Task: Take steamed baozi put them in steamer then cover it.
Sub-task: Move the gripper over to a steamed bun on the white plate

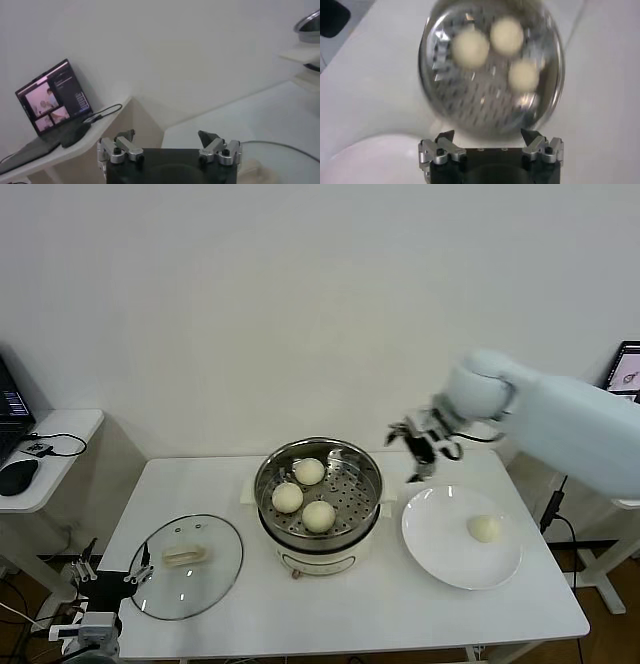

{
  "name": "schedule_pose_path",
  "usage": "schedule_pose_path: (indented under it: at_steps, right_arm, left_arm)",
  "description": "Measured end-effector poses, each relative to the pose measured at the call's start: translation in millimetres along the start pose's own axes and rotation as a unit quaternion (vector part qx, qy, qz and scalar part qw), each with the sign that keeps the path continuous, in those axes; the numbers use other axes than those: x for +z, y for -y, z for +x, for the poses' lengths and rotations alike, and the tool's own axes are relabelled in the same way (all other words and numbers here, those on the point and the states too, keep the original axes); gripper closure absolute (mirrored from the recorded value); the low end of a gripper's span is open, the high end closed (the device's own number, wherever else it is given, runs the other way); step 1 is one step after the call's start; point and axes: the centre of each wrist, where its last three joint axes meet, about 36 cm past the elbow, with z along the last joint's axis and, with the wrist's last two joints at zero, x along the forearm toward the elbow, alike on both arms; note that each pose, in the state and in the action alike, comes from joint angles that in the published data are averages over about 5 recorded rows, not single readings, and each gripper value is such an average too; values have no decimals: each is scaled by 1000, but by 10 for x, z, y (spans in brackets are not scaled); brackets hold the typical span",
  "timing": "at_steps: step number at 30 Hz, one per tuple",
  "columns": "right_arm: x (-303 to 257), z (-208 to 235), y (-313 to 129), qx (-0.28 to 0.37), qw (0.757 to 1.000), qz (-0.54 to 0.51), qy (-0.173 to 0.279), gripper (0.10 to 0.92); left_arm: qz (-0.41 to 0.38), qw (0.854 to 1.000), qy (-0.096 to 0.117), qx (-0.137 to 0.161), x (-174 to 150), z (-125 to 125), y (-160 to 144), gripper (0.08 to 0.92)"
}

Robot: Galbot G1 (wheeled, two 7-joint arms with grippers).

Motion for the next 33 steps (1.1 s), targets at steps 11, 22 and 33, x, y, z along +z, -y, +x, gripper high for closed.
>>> schedule_pose_path:
  at_steps: [11, 22, 33]
  right_arm:
    - [972, -316, -831, -13, 993, -107, -50, 200]
    - [1491, -764, -1289, -35, 983, -157, -88, 199]
    - [1624, -1173, -1322, -37, 979, -174, -96, 199]
  left_arm:
    - [-6, 1000, -3, 3, 19, 37, 10, 177]
    - [-9, 1000, -5, 2, 29, 69, 4, 177]
    - [-12, 1000, -7, 0, 51, 49, -18, 177]
